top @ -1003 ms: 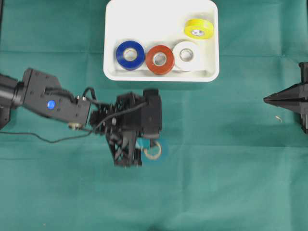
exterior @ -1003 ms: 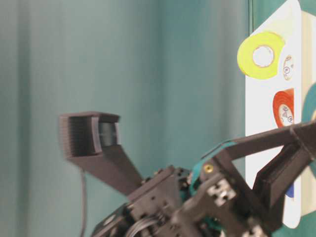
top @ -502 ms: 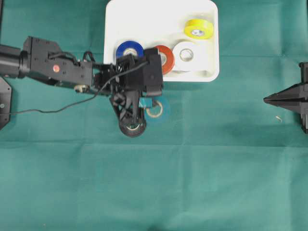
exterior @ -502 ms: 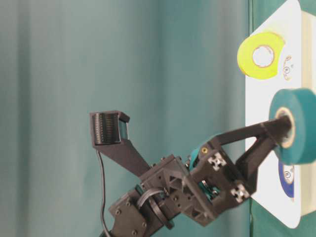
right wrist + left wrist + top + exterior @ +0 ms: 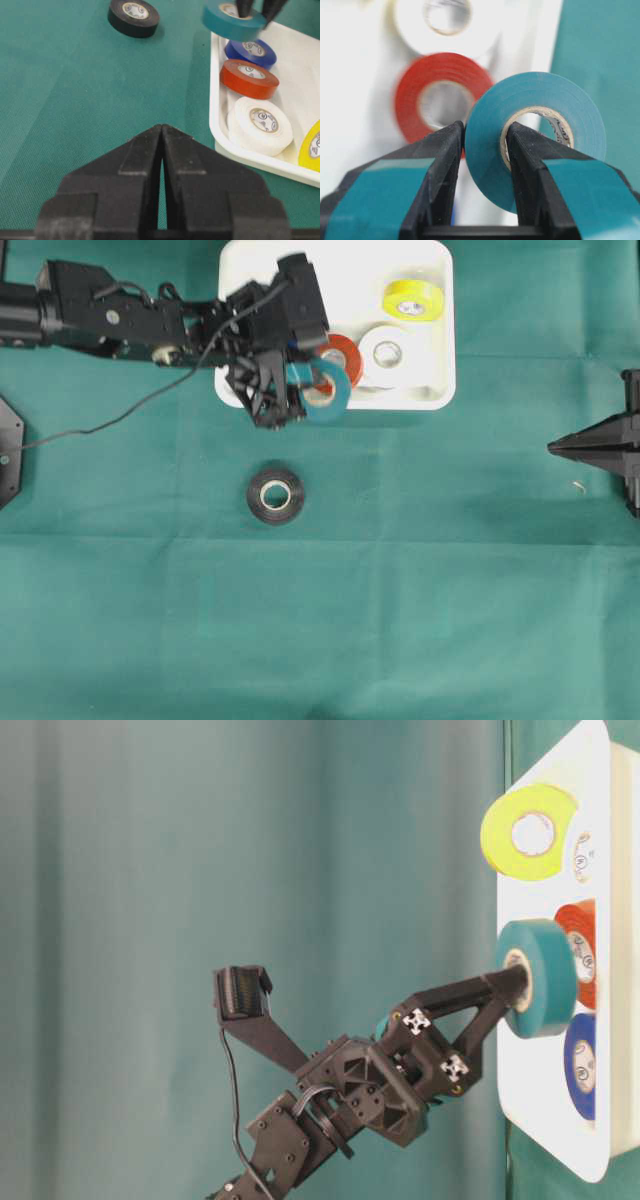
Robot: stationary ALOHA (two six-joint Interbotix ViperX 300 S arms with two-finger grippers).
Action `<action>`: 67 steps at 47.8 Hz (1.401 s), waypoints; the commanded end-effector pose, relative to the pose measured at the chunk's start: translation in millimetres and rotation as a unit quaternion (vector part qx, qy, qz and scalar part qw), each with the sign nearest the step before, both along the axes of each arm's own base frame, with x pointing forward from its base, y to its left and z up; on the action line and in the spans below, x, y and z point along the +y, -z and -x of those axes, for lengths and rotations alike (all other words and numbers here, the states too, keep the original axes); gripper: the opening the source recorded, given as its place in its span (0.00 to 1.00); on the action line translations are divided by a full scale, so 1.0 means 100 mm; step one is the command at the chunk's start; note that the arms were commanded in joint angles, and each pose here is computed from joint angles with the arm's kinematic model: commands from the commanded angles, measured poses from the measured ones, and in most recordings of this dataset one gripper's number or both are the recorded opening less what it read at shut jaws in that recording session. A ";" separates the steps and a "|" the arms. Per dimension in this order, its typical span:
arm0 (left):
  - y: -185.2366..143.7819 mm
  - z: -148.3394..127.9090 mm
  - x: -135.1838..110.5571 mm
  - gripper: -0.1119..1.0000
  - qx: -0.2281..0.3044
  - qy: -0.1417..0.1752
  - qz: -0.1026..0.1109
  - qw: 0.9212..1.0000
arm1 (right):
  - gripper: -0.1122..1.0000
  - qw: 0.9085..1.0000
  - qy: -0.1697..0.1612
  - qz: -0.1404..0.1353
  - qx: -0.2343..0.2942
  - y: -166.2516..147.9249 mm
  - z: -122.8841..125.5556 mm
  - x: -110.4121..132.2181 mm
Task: Put the tape into the white case with the left arm.
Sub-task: 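Lift the teal tape and carry it into the white tray, then open the left gripper to release the teal tape in the tray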
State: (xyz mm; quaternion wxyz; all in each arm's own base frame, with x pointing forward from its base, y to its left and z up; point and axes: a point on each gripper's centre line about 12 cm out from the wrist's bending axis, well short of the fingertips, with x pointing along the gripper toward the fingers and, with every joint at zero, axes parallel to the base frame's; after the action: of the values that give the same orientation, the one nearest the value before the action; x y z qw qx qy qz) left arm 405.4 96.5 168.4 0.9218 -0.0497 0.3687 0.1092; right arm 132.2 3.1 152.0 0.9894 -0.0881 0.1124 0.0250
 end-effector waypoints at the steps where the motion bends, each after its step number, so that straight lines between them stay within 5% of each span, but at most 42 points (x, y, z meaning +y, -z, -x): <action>1: -0.09 -0.02 0.13 0.34 -0.023 -0.008 -0.014 1.000 | 0.02 1.000 -0.003 0.003 0.008 0.06 0.02 0.00; 24: 0.11 0.10 1.03 0.34 -0.025 -0.077 -0.059 0.995 | 0.02 1.000 -0.003 0.003 0.008 0.06 0.02 0.01; 37: 0.15 0.10 1.34 0.34 -0.027 -0.095 -0.077 0.992 | 0.02 1.000 -0.003 0.003 0.008 0.06 0.02 0.01; 61: 0.13 -0.10 1.23 0.34 -0.029 -0.070 -0.083 0.994 | 0.02 1.000 -0.003 0.003 0.008 0.06 0.02 0.00; 67: 0.12 -0.14 1.15 0.64 -0.030 -0.059 -0.083 0.994 | 0.02 1.000 -0.003 0.004 0.009 0.07 0.02 0.01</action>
State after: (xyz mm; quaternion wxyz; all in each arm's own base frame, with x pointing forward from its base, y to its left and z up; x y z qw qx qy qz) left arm 410.3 213.6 134.5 0.9150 -0.0081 0.3533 0.1947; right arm 132.2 3.1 151.8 0.9893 -0.0881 0.1132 0.0251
